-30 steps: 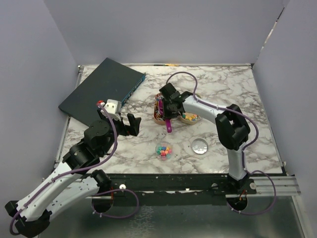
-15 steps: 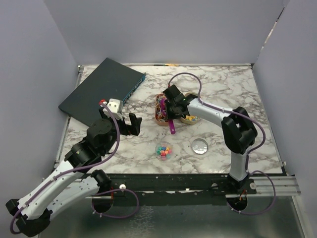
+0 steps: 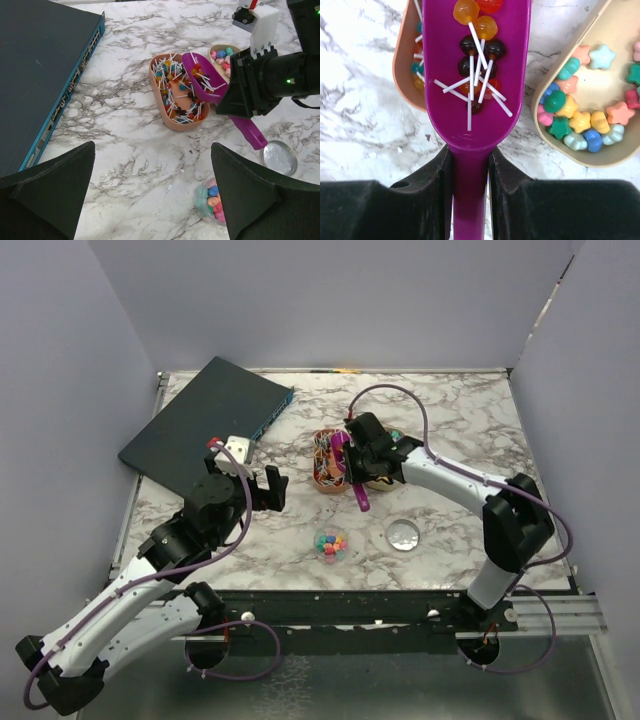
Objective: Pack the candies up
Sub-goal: Scoop the fake candies from the storage box, then place the fake candies in the packing bottle.
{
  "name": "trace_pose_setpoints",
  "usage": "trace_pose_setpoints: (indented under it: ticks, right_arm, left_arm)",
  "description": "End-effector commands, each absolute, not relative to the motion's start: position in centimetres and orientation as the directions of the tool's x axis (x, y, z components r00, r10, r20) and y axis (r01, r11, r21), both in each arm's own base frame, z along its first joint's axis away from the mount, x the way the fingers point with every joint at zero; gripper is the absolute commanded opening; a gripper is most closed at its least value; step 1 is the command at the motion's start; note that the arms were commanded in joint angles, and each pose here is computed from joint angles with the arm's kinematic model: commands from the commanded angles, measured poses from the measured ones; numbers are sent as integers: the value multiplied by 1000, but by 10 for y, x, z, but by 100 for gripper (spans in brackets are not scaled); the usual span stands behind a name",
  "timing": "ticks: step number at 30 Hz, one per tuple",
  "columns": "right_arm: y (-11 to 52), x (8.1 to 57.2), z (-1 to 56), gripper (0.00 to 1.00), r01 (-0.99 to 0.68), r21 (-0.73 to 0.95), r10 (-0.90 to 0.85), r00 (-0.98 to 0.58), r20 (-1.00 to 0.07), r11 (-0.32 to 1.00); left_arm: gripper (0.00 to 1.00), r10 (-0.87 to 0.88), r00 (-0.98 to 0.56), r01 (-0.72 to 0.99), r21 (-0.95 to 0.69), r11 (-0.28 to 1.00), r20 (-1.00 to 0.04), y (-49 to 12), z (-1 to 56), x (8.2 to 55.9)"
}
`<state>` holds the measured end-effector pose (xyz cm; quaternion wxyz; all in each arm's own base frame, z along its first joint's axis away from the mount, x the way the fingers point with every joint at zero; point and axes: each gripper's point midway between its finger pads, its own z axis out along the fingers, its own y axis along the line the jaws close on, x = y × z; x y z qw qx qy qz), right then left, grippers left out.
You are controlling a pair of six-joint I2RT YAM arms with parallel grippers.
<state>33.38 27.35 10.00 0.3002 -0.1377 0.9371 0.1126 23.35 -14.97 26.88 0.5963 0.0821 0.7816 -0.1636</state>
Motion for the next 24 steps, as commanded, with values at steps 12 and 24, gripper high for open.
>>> trace_pose_setpoints:
  ticks: [12, 24]
  right_arm:
    - [263, 254, 144, 1, -821, 47, -586, -445, -677, 568]
    - [261, 192, 172, 0, -979, -73, -679, -79, -730, 192]
  left_arm:
    - [99, -86, -329, 369, -212, 905, -940, -169, 260, 233]
    - [99, -50, -387, 467, -242, 850, -921, -198, 260, 231]
